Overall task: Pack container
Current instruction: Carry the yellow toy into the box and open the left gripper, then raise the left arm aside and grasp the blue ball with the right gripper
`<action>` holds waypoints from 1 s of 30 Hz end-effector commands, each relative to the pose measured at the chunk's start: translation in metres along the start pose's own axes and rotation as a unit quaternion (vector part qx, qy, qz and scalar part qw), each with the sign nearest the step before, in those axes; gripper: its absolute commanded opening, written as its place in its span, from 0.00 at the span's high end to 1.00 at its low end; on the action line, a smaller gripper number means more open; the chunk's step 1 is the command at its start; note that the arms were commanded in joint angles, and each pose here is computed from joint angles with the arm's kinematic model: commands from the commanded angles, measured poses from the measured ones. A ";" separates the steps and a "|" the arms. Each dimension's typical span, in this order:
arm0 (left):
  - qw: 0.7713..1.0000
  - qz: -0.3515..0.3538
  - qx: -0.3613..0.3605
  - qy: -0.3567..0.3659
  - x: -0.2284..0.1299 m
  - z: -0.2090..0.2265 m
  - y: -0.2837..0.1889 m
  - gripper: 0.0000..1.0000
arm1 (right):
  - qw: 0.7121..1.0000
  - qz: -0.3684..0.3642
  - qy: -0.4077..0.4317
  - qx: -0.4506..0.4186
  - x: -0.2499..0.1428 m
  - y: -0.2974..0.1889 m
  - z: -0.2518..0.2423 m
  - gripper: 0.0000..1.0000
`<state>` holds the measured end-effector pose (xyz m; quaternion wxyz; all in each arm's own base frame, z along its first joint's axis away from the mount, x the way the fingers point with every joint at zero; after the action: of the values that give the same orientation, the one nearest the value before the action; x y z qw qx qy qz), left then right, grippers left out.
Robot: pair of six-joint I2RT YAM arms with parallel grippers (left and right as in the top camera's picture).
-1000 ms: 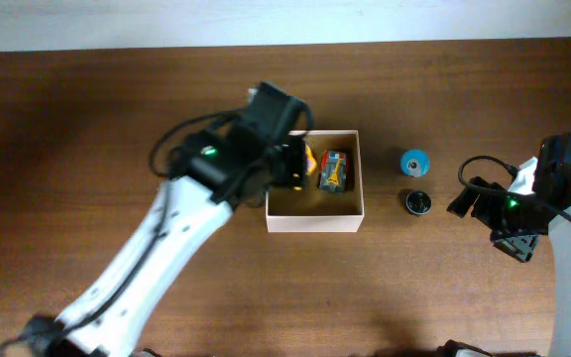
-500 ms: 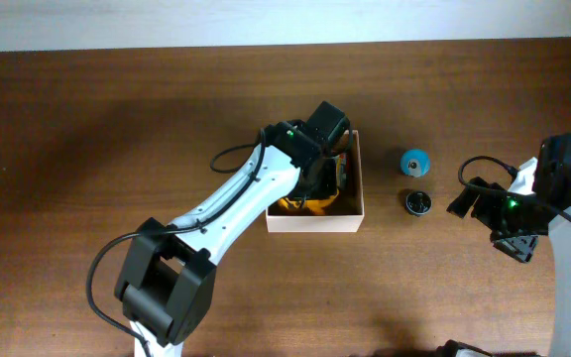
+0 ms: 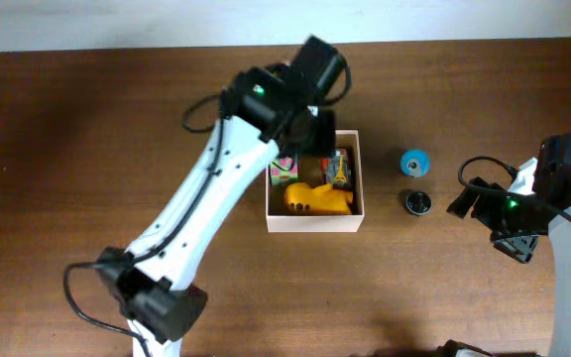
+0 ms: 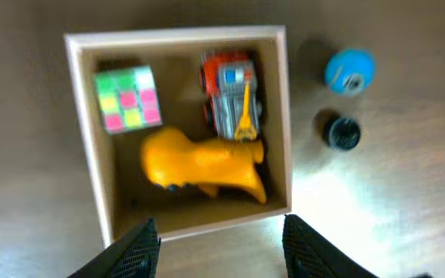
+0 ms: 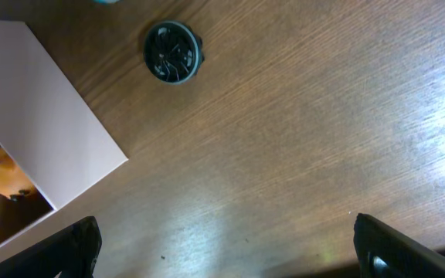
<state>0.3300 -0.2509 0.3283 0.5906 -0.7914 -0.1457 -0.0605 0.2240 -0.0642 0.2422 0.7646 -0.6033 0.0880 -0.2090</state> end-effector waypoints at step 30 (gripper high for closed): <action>0.962 -0.128 0.172 -0.168 0.050 0.192 -0.133 0.01 | 0.966 -0.037 -0.252 -0.053 0.085 0.110 0.060 0.01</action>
<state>0.3204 -0.0251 0.4086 0.6708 -0.6486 -0.3585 0.0271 0.3387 -0.0247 0.1740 0.7319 -0.6651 -0.1159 -0.0919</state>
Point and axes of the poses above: each gripper's point midway between its finger pads, its own y axis out along the fingers, its own z axis along the line the jaws close on, x = y × z, the point moved 9 cm from there along -y, back along the fingers, and after that the axes turned 12 degrees about -y, right-handed, at the moved point
